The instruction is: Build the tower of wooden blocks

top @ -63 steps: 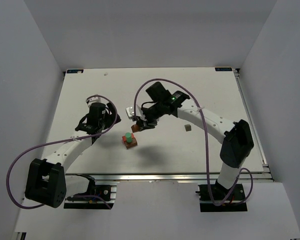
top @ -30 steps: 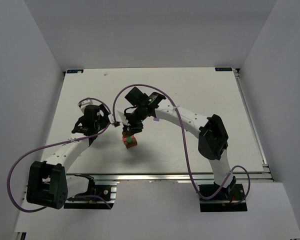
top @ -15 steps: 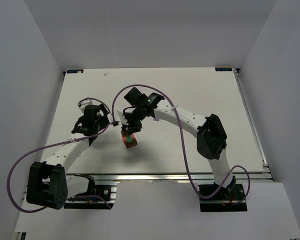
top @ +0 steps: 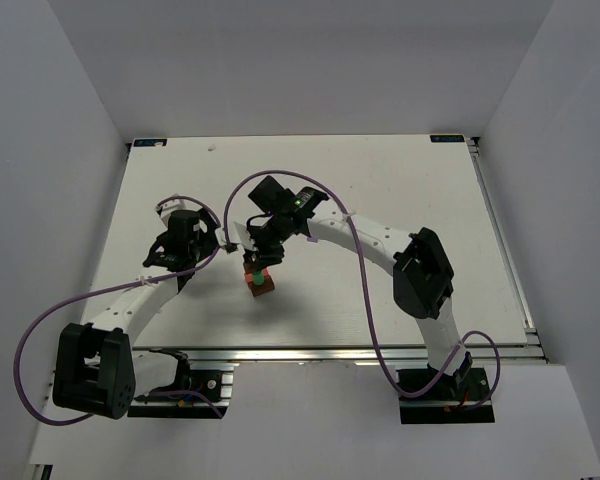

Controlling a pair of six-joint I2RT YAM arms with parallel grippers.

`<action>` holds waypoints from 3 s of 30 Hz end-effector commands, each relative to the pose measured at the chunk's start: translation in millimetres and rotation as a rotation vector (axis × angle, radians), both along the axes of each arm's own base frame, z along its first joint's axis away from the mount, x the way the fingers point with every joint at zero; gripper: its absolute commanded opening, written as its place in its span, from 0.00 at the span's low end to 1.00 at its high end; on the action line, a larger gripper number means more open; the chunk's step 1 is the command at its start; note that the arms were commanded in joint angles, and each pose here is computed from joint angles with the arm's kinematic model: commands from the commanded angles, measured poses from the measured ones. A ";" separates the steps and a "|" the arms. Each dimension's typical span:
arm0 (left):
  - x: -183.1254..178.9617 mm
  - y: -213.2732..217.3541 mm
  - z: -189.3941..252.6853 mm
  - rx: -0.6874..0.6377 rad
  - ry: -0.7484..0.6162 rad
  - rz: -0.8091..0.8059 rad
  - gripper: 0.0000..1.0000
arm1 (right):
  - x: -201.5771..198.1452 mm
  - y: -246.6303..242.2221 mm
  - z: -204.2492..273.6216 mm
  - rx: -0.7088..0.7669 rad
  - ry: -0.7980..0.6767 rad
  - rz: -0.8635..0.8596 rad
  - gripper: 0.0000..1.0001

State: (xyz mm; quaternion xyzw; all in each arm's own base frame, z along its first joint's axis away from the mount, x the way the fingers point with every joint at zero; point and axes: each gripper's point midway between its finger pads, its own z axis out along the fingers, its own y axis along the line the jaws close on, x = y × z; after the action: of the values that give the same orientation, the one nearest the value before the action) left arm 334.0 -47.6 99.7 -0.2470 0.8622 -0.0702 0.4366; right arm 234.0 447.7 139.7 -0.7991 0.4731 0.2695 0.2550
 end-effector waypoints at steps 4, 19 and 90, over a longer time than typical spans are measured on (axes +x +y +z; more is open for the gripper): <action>3.9 3.5 13.4 -0.003 -0.040 0.023 0.98 | -4.5 1.6 0.9 0.011 0.013 0.005 0.21; 2.9 3.4 12.3 -0.004 -0.040 0.022 0.98 | -3.1 3.2 -3.6 0.014 0.016 -0.006 0.24; 10.5 3.5 29.6 -0.013 -0.071 0.037 0.98 | -5.3 -30.3 70.9 0.248 -0.184 -0.018 0.89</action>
State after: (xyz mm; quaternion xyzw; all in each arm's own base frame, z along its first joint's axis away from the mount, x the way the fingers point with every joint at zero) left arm 335.7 -45.5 102.7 -0.2545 0.8587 -0.0670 0.4397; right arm 222.4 417.4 175.3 -0.7935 0.4440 0.2522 0.3310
